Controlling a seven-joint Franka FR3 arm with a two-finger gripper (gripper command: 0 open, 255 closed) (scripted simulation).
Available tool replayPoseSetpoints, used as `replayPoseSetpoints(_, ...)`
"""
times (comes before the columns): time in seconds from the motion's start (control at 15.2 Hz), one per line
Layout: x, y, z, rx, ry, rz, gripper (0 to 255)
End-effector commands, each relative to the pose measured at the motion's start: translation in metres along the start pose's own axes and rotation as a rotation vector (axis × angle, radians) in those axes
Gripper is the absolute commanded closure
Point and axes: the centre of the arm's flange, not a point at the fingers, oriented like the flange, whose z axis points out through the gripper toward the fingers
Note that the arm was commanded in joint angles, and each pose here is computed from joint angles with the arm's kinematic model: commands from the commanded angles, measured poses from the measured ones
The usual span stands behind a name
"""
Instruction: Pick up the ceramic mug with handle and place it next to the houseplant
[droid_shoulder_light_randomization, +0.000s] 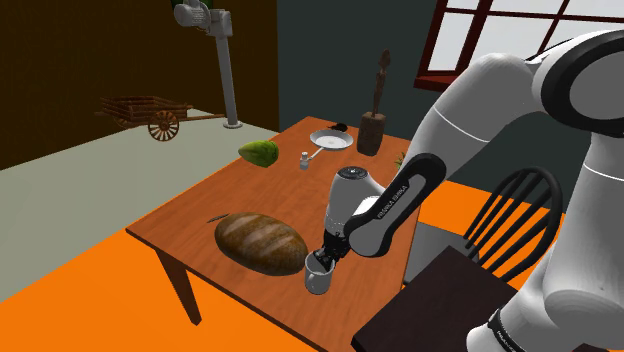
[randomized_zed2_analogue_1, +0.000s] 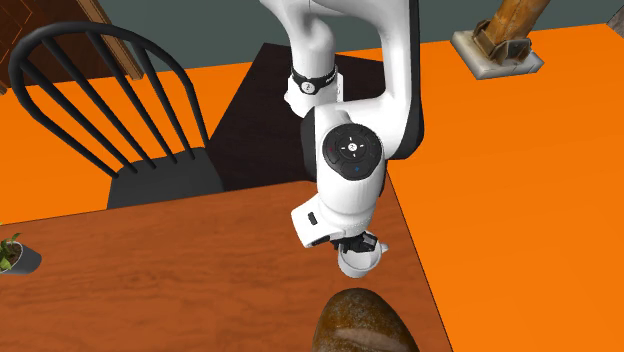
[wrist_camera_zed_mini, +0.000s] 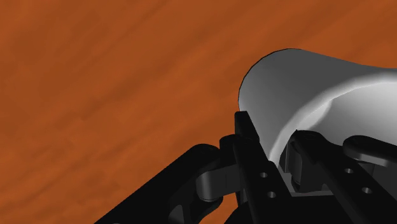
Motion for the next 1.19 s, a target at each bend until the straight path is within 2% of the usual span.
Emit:
replayPoseSetpoints(0.0, 0.0, 0.0, 0.0, 0.0, 0.0, 0.0, 255)
replayPoseSetpoints(0.2, 0.0, 0.0, 0.0, 0.0, 0.0, 0.0, 255)
replayPoseSetpoints(1.12, 0.001, -0.005, -0.074, 0.0, 0.0, 0.0, 255)
